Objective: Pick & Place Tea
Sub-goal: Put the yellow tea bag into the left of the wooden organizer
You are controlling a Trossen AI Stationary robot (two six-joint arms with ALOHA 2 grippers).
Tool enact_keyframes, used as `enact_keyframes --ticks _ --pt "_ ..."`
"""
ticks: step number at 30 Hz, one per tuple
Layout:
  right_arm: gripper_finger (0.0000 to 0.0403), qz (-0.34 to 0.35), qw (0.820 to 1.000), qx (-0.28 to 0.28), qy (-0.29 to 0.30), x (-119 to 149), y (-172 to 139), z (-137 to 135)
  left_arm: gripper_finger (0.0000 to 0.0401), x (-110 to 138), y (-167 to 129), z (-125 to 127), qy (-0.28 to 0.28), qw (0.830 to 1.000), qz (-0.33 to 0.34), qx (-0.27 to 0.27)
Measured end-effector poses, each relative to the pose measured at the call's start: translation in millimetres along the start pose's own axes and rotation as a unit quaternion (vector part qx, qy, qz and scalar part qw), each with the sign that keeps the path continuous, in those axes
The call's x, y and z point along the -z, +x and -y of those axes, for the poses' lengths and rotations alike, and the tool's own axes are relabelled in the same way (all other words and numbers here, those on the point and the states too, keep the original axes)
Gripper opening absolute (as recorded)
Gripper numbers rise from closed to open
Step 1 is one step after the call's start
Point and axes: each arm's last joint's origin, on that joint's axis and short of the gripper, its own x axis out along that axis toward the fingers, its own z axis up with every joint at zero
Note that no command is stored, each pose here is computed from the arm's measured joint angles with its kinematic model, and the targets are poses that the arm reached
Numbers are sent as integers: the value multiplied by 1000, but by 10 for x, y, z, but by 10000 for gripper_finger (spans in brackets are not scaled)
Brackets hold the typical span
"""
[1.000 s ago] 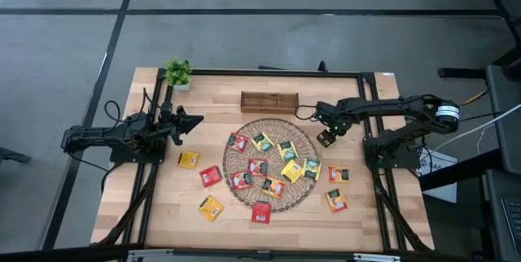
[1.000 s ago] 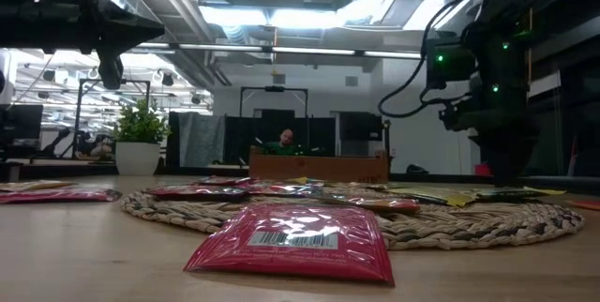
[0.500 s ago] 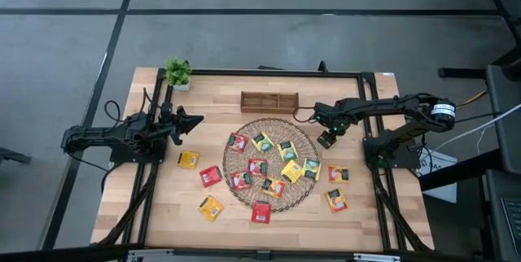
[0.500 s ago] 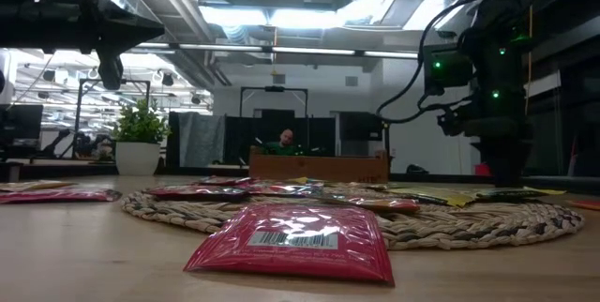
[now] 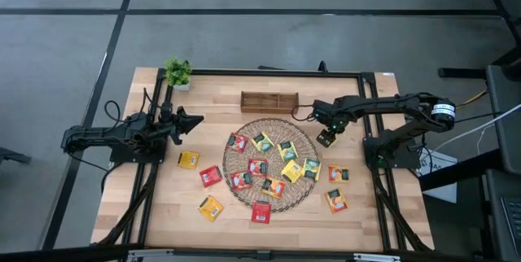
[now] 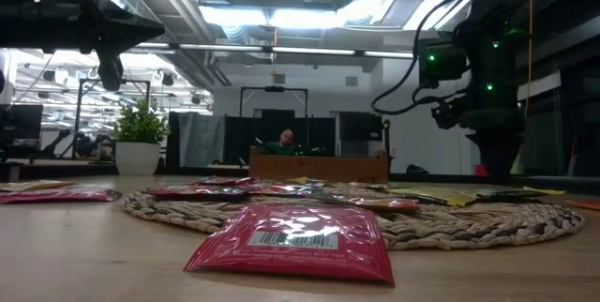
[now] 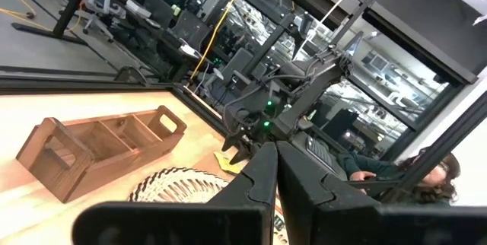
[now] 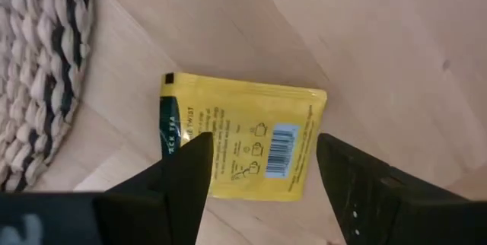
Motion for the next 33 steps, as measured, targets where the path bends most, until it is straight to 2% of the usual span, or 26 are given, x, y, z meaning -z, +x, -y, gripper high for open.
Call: enact_keyframes --ticks 6,17,33 --pt "236 -1 1000 21 13 -16 12 103 8 -1 0 1 0 1000 0 0" --pt "236 -11 1000 -14 20 -35 16 164 8 -1 0 0 0 1000 0 0" --pt "236 3 1000 -14 19 -52 33 161 8 0 0 0 0 1000 0 0"
